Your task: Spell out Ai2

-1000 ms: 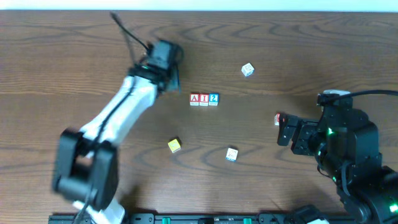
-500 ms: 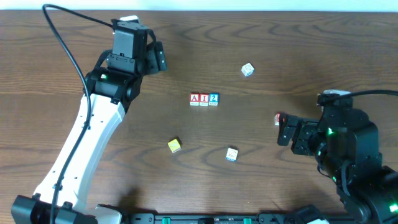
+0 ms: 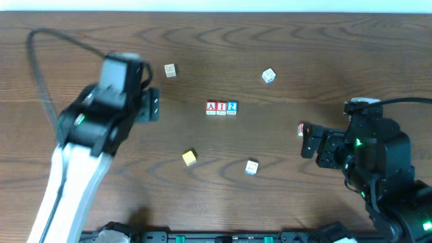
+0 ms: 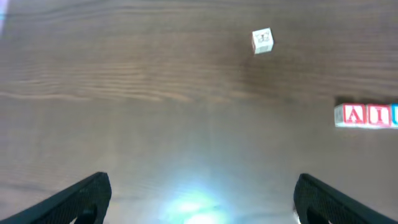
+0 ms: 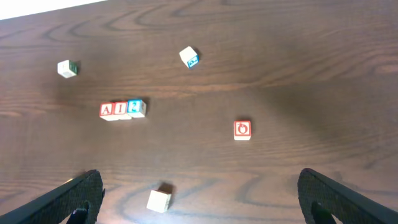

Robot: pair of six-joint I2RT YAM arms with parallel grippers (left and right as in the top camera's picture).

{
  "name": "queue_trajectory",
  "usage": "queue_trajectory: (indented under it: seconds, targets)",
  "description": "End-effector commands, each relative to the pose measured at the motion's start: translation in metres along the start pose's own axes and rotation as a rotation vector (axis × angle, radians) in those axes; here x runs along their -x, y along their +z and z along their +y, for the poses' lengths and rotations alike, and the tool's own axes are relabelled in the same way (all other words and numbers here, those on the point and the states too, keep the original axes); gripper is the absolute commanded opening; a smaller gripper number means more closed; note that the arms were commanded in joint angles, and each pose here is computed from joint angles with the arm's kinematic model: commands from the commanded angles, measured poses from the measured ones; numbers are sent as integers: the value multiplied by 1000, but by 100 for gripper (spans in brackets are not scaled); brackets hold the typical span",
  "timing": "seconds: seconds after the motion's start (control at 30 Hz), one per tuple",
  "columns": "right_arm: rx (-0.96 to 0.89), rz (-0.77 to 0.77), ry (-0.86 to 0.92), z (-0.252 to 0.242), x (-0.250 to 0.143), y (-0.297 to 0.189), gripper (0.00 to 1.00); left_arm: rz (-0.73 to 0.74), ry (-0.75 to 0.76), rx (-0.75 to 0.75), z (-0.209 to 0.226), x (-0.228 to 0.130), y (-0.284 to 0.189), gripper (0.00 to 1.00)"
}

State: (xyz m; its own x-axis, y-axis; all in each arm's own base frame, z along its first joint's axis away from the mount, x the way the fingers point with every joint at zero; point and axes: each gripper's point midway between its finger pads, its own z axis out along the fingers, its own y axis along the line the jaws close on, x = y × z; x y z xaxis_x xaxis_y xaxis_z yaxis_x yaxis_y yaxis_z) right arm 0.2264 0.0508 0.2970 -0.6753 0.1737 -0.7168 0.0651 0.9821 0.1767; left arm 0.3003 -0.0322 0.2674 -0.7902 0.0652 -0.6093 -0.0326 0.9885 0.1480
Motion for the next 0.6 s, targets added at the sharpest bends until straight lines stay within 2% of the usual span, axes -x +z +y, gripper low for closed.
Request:
queue_trajectory:
  seconds: [0.0, 0.2, 0.37, 0.57]
  targets:
    - [-2, -8, -14, 0, 1, -2, 99, -40, 5, 10, 14, -22, -20, 95]
    - [-2, -8, -13, 0, 1, -2, 99, -176, -72, -59, 22, -75, -28, 95]
    - [-2, -8, -14, 0, 1, -2, 99, -275, -136, -82, 29, -106, -8, 95]
    - [-2, -8, -14, 0, 1, -2, 99, -378, -214, -24, 43, -134, 23, 95]
